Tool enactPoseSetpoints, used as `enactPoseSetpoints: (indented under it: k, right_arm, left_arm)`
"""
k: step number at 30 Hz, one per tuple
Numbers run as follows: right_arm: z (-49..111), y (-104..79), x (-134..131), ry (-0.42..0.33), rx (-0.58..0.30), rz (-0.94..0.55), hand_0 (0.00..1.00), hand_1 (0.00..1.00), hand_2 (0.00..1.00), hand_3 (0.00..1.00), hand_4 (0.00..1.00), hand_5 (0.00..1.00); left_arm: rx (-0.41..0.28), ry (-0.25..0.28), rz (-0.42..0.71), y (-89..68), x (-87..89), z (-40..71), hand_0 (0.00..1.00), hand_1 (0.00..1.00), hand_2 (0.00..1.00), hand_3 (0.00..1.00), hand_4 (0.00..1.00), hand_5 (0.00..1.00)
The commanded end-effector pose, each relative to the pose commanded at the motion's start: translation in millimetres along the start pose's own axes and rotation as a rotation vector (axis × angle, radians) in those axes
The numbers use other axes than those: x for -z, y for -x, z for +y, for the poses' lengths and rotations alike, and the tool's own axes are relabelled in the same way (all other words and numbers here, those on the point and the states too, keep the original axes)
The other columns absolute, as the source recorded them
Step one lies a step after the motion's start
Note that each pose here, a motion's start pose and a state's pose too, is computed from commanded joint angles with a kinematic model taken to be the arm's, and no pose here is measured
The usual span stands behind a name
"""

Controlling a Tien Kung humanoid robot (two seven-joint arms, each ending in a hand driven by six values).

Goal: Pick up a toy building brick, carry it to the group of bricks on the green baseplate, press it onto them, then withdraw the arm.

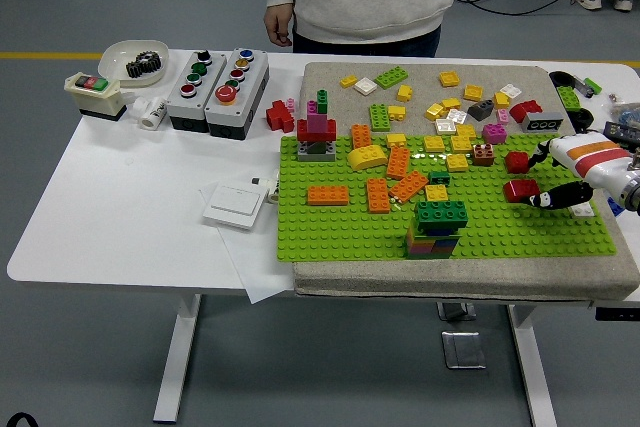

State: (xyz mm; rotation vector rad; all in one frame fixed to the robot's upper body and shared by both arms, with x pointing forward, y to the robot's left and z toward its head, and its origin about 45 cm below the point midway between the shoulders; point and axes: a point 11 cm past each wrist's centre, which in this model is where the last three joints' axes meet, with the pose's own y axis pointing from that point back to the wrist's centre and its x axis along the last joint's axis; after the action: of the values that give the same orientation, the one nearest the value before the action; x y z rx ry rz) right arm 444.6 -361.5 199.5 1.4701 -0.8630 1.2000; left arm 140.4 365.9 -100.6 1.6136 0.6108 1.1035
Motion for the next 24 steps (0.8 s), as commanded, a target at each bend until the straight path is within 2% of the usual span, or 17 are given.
enactPoseSetpoints:
  k: [24]
  right_arm:
    - [-7.0,16.0,-1,0.037,0.032,-0.056,0.639,0.55,0.602,0.568,0.882,0.596]
  left_arm:
    - [-0.002,0.003,-0.005,-1.6,-2.3,0.4,0.669,0.71,0.731,0.59,0.673,0.664]
